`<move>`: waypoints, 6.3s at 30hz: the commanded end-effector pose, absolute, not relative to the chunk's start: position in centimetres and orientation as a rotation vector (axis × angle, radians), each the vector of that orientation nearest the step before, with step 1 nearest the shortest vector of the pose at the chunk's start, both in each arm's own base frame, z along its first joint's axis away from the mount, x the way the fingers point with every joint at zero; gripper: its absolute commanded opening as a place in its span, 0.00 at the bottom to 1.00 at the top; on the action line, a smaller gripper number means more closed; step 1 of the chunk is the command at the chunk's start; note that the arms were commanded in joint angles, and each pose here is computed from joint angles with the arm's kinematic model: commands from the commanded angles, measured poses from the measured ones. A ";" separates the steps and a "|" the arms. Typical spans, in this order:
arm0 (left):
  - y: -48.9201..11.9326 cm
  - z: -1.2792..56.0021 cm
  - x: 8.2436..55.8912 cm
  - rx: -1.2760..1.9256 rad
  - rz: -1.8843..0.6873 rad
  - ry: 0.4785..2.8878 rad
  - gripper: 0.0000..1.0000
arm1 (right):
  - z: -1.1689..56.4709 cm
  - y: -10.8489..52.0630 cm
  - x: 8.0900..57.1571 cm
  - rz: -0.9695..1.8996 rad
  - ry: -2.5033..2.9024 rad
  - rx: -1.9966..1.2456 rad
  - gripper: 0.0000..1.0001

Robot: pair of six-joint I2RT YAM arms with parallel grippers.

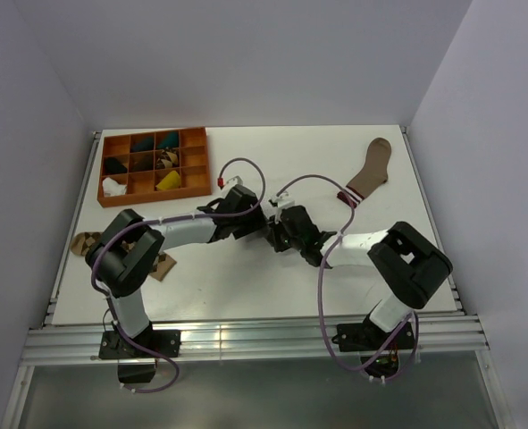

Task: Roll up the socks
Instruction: Roll the sock at the center of the board.

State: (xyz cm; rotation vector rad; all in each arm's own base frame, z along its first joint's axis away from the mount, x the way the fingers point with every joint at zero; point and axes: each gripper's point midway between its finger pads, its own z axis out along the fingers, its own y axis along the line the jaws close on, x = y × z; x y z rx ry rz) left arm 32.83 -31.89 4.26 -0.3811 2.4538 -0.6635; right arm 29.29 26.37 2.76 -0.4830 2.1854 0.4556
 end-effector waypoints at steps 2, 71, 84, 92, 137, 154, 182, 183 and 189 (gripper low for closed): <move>-31.3 7.3 33.0 -0.409 -0.715 2.379 0.71 | 2.8 26.0 28.0 0.776 2.290 -0.353 0.00; -32.4 1.7 31.7 -0.268 -0.564 2.511 0.08 | 7.7 21.5 30.3 0.731 2.200 -0.246 0.43; -30.6 2.3 31.1 -0.293 -0.458 2.534 0.09 | 7.4 25.7 28.6 0.492 2.081 -0.526 0.47; -30.9 2.5 31.2 -0.300 -0.472 2.535 0.09 | 6.5 27.2 28.6 0.356 2.046 -0.598 0.47; -32.0 7.7 32.5 -0.349 -0.768 2.305 0.77 | 2.9 22.6 30.1 1.395 2.374 0.163 0.00; -33.5 7.5 32.9 -0.317 -0.871 2.262 0.77 | 1.1 20.8 31.4 1.299 2.451 0.222 0.00; -34.6 0.9 32.7 -0.323 -0.750 2.450 0.45 | -0.7 19.9 31.0 0.823 2.573 0.016 0.02; -34.7 0.7 32.6 -0.317 -0.747 2.457 0.42 | -0.8 19.9 30.9 0.792 2.577 -0.002 0.03; -34.5 0.3 32.2 -0.296 -0.671 2.495 0.20 | -0.1 21.2 30.6 0.670 2.546 -0.112 0.21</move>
